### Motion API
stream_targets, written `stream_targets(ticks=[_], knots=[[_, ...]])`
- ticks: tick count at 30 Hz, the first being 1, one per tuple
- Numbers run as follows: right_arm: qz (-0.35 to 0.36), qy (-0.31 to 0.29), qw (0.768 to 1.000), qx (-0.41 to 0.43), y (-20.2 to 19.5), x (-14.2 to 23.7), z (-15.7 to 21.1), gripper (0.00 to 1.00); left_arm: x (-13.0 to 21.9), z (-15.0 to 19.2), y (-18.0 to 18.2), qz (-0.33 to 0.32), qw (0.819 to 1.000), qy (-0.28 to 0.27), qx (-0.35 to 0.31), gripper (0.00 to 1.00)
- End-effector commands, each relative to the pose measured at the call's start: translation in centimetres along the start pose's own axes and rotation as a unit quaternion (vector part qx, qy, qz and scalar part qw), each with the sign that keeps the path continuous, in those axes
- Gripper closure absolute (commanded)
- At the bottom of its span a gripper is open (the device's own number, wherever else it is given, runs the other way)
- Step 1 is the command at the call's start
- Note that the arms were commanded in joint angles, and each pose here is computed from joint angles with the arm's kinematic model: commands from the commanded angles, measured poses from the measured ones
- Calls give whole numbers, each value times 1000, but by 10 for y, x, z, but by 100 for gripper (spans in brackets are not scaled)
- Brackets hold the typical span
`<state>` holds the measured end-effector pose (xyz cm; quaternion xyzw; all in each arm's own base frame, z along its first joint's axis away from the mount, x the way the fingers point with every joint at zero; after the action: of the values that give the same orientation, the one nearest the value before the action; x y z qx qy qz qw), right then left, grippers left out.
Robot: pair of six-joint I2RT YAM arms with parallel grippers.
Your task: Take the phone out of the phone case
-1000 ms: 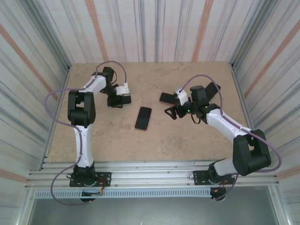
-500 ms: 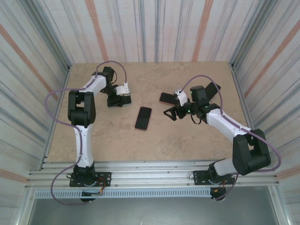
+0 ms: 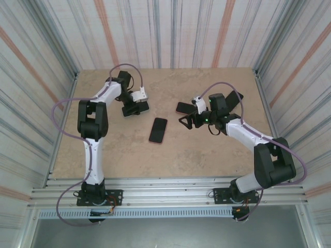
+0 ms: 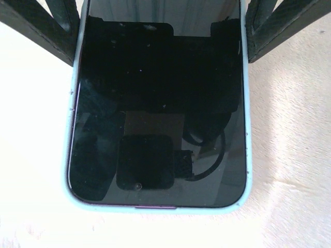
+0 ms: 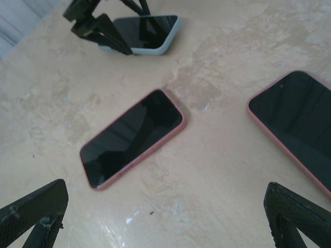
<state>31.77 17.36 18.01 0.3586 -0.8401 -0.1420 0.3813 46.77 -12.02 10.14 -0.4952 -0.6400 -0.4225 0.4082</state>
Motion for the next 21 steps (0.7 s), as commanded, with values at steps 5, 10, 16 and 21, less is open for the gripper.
stream_targets(ticks=[5, 10, 16, 21], knots=[[-51, -64, 995, -60, 9, -6, -14, 1, 82, -42, 26, -116, 978, -47, 167, 49], [-87, -94, 987, -97, 20, -15, -24, 1, 111, -63, 21, -165, 938, -69, 297, 50], [-112, -119, 976, -148, 34, -31, -33, 1, 126, -79, 5, -151, 874, -115, 447, 59], [-122, -125, 970, -170, 48, -45, -35, 3, 135, -104, -15, -170, 852, -151, 472, 59]])
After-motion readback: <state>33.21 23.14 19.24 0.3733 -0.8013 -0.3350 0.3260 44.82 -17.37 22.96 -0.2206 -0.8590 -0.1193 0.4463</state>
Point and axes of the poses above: each hand's point on the last joint's axis, 136 mm out from that joint toward the fingers, its own x axis back along the fingers, its own y axis along the line the jaws close on, z = x × y, the point moved 6 cm from there along x, back along the fingers, and after that the axes turned 14 degrees about -x, right-handed, at the moved point
